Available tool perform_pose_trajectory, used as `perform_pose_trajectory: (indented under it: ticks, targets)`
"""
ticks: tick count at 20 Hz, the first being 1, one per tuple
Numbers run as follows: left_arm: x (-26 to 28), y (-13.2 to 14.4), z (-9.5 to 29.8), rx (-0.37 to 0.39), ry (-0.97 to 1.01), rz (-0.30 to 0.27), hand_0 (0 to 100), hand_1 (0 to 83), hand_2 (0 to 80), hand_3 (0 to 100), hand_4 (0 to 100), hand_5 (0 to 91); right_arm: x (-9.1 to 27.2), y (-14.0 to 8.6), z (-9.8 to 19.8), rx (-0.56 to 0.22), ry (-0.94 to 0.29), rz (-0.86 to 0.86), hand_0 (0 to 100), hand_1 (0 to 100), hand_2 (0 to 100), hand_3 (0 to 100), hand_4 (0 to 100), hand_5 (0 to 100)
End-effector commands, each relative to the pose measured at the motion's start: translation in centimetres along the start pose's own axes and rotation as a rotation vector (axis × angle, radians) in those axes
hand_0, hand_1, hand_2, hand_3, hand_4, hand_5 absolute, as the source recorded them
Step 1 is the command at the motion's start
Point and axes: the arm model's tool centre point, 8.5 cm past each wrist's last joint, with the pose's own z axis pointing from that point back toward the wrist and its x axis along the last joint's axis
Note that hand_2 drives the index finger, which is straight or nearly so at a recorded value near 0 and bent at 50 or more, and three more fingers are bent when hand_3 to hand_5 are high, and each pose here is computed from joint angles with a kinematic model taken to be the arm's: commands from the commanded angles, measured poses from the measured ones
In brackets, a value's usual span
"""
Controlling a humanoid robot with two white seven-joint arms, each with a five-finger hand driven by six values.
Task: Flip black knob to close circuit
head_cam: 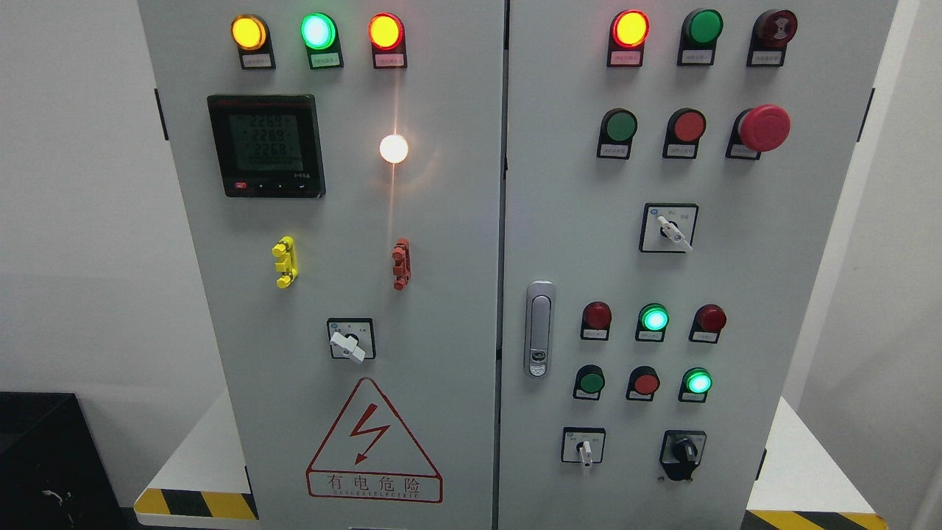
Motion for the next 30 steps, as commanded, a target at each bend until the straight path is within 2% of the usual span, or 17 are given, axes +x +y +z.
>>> perform_pose_trajectory:
  ticks: [1,17,30]
  targets:
    - [-0.4,-0.2,0.0,-0.004,-0.007,0.003,12,55.6,0.0,0,0,0.0,0.5,-2.3,-0.4,-0.056,-0.007,0.0,0,0,88,100,94,100]
    - [-0.5,-0.2,0.0,-0.004,-0.005,0.002,12,55.6,0.0,0,0,0.0,1.3,-4.2,-1.5,-0.075,-0.008,-0.003,0,0,88,100,94,100]
    - [-0.4,-0.2,0.0,-0.004,-0.006,0.004,12,55.6,0.0,0,0,0.0,1.2,-7.0,-2.8,-0.11,-0.015,0.016,0,1,88,100,94,100]
